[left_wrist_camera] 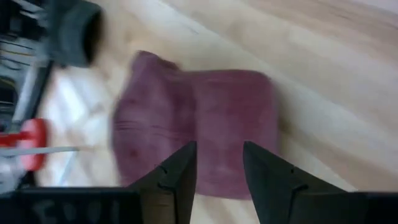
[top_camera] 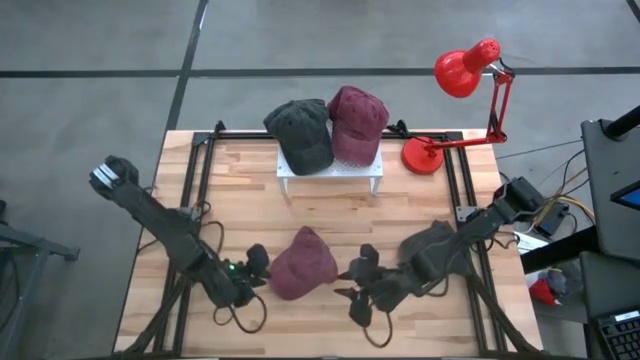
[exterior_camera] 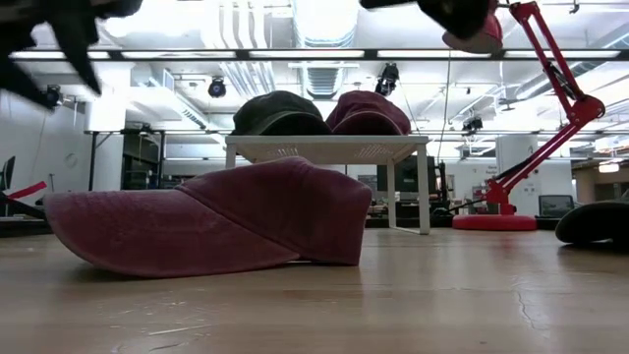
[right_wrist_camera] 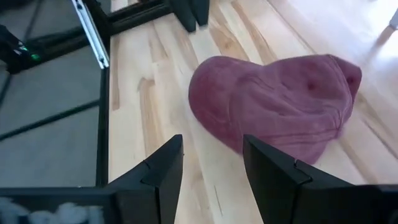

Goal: Pick & Place hat
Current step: Stack the red cap on top of the red cap on the shelf

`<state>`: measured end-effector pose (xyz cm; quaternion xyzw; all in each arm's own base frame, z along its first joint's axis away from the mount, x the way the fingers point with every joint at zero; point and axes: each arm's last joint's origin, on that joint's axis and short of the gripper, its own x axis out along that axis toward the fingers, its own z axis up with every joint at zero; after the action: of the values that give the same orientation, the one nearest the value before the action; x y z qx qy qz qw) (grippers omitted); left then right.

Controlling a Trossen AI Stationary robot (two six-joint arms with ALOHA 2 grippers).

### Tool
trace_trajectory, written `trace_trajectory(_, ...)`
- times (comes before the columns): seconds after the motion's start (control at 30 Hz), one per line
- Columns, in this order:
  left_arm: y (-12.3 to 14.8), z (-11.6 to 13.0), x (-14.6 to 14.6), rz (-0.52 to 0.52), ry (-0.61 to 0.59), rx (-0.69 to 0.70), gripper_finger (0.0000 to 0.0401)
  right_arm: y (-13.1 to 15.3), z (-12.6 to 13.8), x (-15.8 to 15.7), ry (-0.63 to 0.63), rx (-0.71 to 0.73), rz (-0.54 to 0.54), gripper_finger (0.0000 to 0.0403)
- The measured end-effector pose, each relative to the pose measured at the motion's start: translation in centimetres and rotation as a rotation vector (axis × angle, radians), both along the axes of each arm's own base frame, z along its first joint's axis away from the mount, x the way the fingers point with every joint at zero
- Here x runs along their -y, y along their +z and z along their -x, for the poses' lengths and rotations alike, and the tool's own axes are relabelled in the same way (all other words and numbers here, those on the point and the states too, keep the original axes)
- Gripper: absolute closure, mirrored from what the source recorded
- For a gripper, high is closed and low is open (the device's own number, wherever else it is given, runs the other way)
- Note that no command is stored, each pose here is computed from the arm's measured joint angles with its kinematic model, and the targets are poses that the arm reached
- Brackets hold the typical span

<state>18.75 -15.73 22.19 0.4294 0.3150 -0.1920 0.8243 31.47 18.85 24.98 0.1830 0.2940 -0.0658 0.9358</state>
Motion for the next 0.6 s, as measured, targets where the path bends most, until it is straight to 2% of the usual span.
trace_trajectory(0.1,-1.3,-0.4,1.1,0.019,-0.005,-0.034,0.0261,1.2,-0.7,-0.4,-0.002,-0.062,0.048,0.0241)
trace_trajectory(0.27,-3.3,-0.6,2.5,-0.018,-0.027,-0.075,0.0261,3.2,-1.1,-0.6,-0.013,-0.149,0.134,0.0241)
trace_trajectory(0.43,-5.3,-0.9,3.1,-0.106,0.007,-0.089,0.0261,5.0,-1.4,-0.7,-0.028,-0.123,0.189,0.0241)
trace_trajectory(0.6,-6.9,-1.4,3.2,-0.176,0.103,-0.061,0.0261,5.7,-1.5,-0.7,-0.052,-0.089,0.208,0.0241)
